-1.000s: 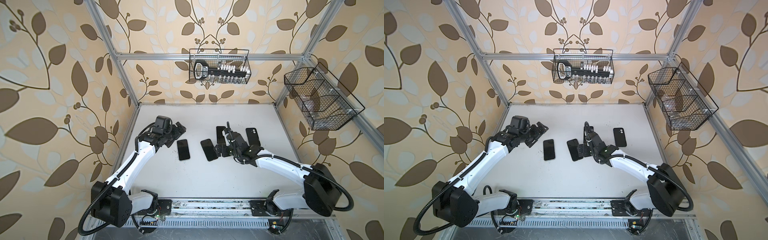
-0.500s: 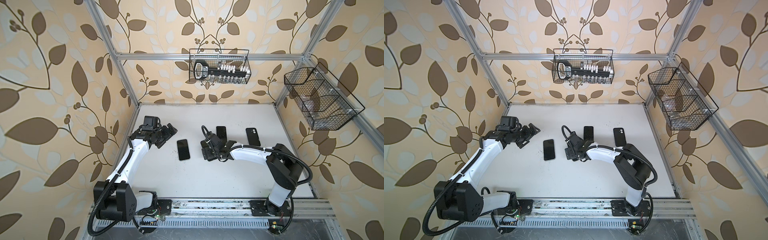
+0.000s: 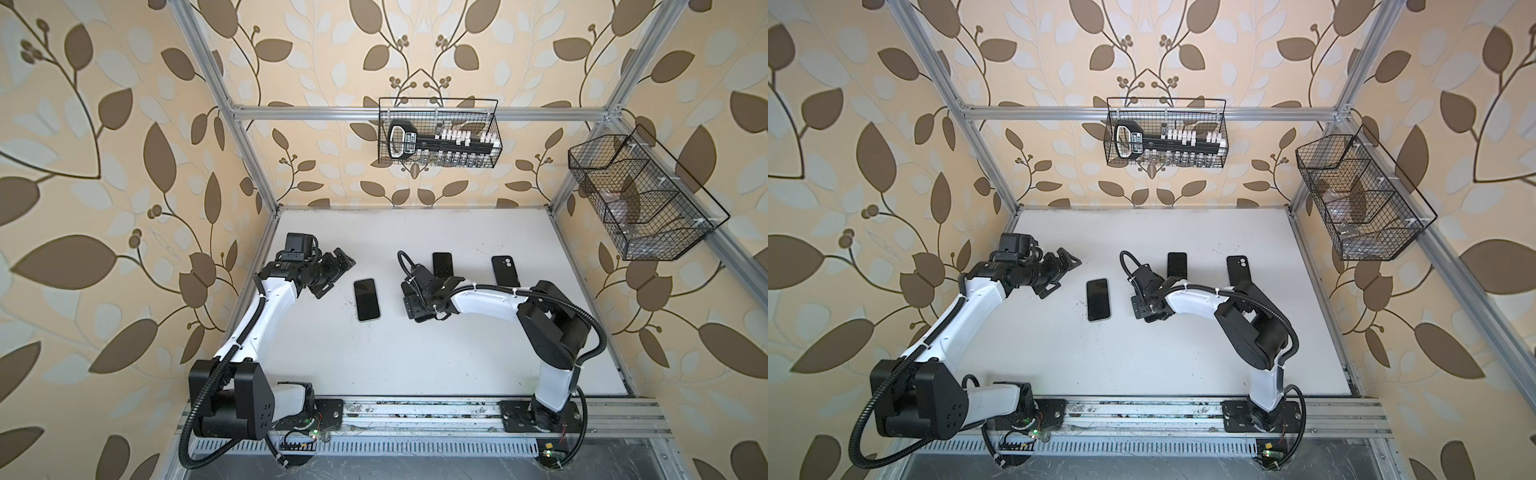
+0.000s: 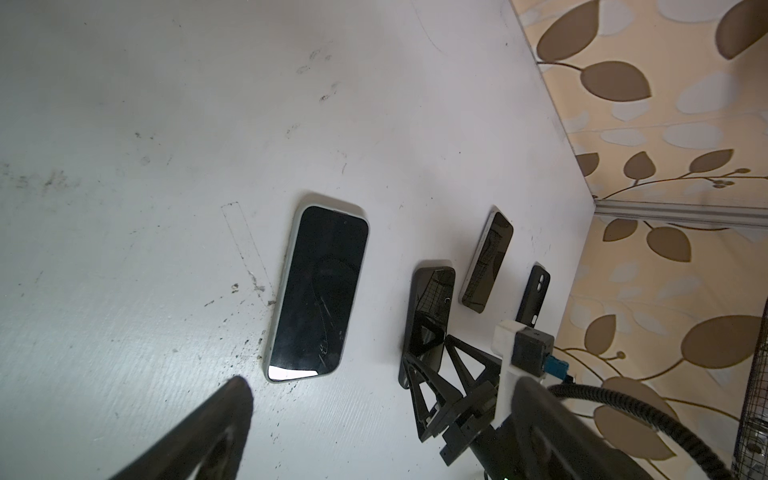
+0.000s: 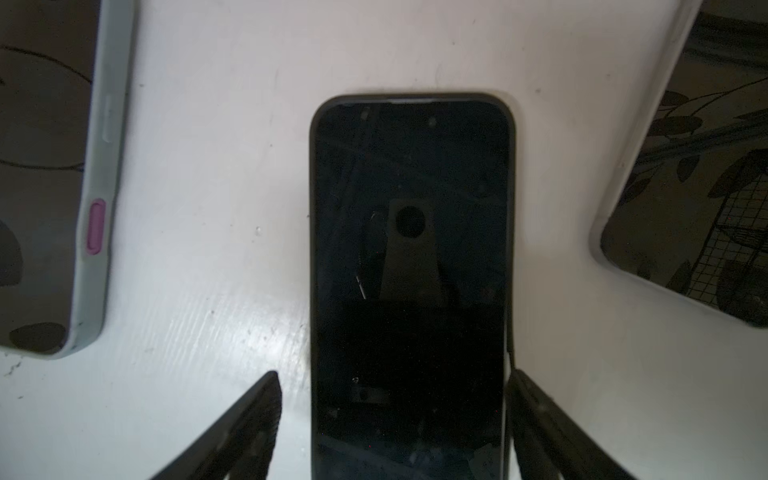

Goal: Take the phone out of the phone case

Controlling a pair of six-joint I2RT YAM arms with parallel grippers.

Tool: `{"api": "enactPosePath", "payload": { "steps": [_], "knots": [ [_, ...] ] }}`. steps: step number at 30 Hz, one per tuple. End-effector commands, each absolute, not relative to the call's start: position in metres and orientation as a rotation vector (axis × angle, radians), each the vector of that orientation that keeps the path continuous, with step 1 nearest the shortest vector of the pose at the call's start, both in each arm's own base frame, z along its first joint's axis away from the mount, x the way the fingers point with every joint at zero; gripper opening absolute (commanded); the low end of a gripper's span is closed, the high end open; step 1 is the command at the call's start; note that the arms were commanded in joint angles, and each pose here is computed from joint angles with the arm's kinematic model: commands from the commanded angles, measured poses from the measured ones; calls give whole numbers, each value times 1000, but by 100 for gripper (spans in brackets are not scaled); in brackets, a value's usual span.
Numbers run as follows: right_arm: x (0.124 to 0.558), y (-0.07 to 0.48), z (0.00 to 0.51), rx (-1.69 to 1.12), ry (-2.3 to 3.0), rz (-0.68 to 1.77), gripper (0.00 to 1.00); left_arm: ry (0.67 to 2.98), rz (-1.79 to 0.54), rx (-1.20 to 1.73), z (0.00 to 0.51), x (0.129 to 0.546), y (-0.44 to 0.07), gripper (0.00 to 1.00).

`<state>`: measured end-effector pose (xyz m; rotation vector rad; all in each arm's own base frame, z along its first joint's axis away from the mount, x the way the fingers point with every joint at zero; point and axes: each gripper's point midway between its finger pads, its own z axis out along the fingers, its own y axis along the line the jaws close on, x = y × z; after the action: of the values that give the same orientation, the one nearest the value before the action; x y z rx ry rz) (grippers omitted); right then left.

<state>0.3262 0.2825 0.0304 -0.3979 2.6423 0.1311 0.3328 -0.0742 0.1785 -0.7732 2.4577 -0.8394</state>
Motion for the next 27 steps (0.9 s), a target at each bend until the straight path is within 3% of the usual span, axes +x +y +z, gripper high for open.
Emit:
{"api": "enactPosePath", "payload": {
  "steps": [1, 12, 27],
  "knots": [
    [325, 273, 17, -420, 2689, 58, 84, 2436, -869, -742, 186, 331, -74, 99],
    [326, 269, 14, -432, 2688, 27, 85, 2431, -885, -759, 183, 332, -75, 99],
    [333, 276, 62, -414, 2576, 88, 87, 2436, -891, -764, 182, 332, -75, 99]
  ]
}}
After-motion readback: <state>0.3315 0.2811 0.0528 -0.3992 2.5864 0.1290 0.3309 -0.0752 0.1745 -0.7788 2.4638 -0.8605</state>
